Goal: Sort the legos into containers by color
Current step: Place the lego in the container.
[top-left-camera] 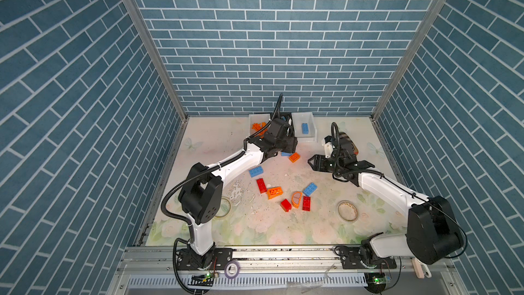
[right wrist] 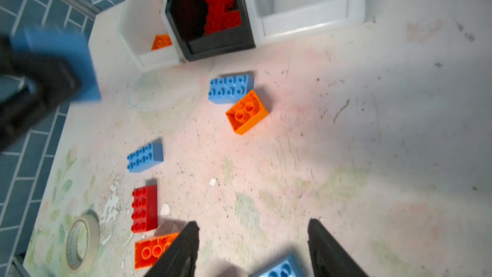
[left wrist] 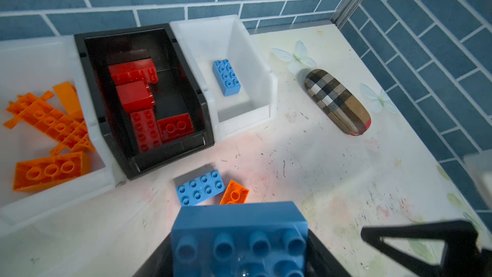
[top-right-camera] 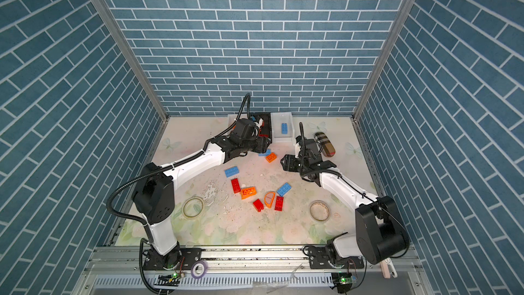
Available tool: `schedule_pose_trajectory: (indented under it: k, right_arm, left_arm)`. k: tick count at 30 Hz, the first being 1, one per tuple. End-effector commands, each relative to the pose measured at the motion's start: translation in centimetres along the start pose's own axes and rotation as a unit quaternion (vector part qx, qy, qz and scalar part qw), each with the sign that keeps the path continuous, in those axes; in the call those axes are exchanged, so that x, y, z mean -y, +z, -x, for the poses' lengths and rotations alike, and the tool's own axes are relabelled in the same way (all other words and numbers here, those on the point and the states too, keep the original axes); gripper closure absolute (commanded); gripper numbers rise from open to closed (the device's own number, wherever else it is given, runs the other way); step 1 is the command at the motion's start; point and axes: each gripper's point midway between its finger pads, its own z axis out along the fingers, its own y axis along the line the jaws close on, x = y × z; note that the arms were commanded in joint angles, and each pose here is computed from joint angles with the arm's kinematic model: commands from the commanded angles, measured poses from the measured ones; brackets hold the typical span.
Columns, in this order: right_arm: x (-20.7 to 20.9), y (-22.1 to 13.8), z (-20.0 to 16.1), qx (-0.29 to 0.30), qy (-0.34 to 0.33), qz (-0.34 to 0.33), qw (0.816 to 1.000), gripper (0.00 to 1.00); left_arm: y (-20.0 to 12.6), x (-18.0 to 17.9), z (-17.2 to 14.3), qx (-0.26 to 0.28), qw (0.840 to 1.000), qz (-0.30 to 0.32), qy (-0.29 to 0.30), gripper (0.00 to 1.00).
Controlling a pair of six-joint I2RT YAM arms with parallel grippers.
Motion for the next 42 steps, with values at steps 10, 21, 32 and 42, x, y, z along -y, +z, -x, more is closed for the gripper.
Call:
schedule_pose_trajectory:
  k: [10,21,32,42]
  right_arm:
    - [0.4,-0.8,-9.0,-0.078,0.020,-0.033,0.996,0.34]
    - [0.4,-2.0,-11.4,-0.079,0.025,-0.023,0.996,0.34]
    - [0.0,-1.8,-11.5,-0.079,0.026,-0.013,0.996,0.34]
    - [-1.4,-1.4,-11.7,-0.084,-0.005,0.016,0.996,0.32]
  left_arm:
    - [6.2,1.4,6.0,0.048,0.996,-0.057,0.041,0.45]
    - [11.9,0.6,8.9,0.077,0.992,-0.093,0.043,0.45]
    - [15.2,-0.8,8.5,0.098,0.988,-0.116,0.024,0.44]
    - [16.8,-1.5,7.4,0.097,0.988,-0.116,0.018,0.40]
